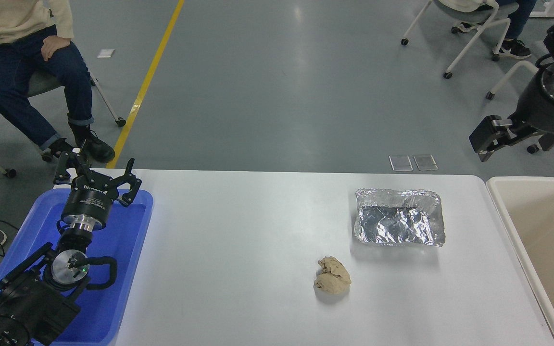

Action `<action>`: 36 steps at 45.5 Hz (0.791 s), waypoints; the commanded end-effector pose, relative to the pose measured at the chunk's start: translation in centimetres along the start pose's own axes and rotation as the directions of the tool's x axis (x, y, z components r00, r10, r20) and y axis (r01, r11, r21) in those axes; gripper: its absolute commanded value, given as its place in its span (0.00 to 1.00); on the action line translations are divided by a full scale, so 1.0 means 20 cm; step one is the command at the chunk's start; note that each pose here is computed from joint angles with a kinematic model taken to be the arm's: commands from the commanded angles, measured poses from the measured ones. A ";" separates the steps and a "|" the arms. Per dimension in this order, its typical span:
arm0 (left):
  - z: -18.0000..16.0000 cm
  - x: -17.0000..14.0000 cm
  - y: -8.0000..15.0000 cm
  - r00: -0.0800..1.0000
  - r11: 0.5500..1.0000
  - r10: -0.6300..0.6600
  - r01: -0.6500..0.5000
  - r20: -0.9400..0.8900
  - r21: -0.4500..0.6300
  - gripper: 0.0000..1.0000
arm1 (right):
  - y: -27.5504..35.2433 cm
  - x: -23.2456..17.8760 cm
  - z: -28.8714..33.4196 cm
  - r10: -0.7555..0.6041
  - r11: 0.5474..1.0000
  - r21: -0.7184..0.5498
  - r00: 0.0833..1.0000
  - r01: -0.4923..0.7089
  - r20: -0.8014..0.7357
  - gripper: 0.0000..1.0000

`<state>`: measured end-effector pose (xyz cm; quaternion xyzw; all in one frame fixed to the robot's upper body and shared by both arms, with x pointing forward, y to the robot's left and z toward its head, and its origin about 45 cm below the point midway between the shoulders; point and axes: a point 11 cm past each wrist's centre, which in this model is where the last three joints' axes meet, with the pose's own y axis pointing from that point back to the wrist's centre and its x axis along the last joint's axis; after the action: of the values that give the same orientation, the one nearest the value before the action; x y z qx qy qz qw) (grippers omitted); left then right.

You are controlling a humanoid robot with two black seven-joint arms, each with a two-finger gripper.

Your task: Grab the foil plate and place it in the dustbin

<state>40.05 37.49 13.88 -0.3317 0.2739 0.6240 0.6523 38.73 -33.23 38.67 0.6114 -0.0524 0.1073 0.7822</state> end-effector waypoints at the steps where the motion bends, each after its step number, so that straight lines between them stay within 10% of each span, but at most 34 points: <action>1: 0.00 0.00 0.00 1.000 1.000 -0.001 0.001 -0.001 0.000 1.00 | -0.03 0.00 -0.02 -0.008 1.000 0.019 1.000 0.008 -0.003 1.00; 36: 0.00 0.00 0.00 1.000 1.000 0.000 0.000 0.000 0.001 1.00 | -0.34 -0.14 -0.03 -0.150 0.985 0.094 0.985 0.142 0.086 1.00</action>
<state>40.05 37.48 13.89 -0.3318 0.2740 0.6238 0.6524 38.33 -33.19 35.34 0.6454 -0.0510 0.0664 0.7592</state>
